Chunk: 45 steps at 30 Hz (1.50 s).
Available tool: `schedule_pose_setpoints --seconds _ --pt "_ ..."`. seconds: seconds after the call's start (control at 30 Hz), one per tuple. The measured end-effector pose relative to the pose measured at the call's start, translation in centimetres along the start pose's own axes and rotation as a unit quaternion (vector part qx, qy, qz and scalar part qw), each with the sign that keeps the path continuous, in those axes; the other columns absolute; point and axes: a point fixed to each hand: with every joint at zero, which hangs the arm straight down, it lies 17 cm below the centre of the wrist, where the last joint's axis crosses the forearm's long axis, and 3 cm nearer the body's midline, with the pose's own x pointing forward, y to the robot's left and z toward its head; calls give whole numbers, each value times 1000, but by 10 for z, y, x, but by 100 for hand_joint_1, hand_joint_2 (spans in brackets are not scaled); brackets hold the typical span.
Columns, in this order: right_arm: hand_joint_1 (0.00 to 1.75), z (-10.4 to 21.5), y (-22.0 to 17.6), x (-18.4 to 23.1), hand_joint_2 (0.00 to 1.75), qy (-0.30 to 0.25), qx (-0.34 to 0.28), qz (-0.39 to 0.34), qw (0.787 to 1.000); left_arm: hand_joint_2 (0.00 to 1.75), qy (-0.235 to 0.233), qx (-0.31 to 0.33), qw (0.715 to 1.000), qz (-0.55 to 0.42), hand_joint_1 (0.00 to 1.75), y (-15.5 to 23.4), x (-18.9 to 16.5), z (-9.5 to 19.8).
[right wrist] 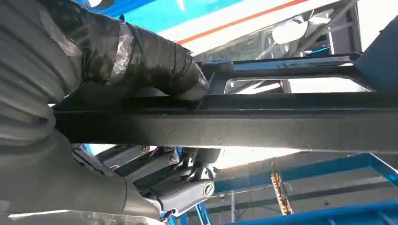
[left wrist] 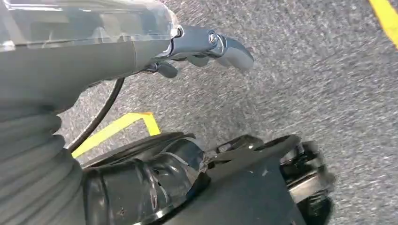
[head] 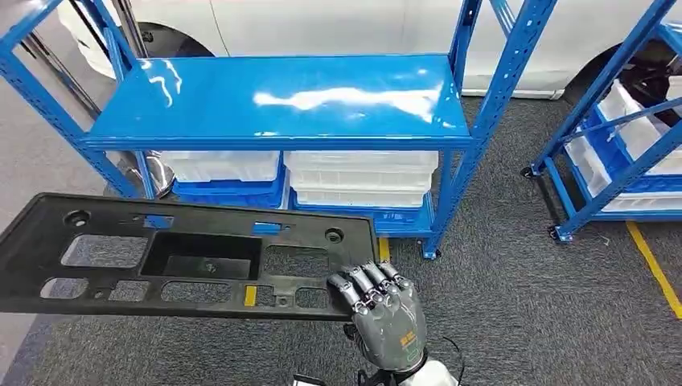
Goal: Take the parts from the cabinet and place them on the table.
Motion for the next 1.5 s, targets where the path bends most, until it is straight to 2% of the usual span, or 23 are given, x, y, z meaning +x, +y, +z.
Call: schedule_pose_setpoints --seconds 0.63,0.93,1.13,1.5 --pt "175 4 2 -7 175 21 1 -23 999 175 -1 0 1000 3 0 -2 1 0" --pt "175 12 3 -12 175 41 4 -56 998 175 -5 5 1000 7 0 0 1 1" --pt "175 16 -1 -8 175 29 3 -56 998 175 -2 7 1000 10 0 0 -2 1" --pt "175 34 -5 -17 175 43 8 -51 998 175 -9 -1 1000 16 0 -2 0 2"
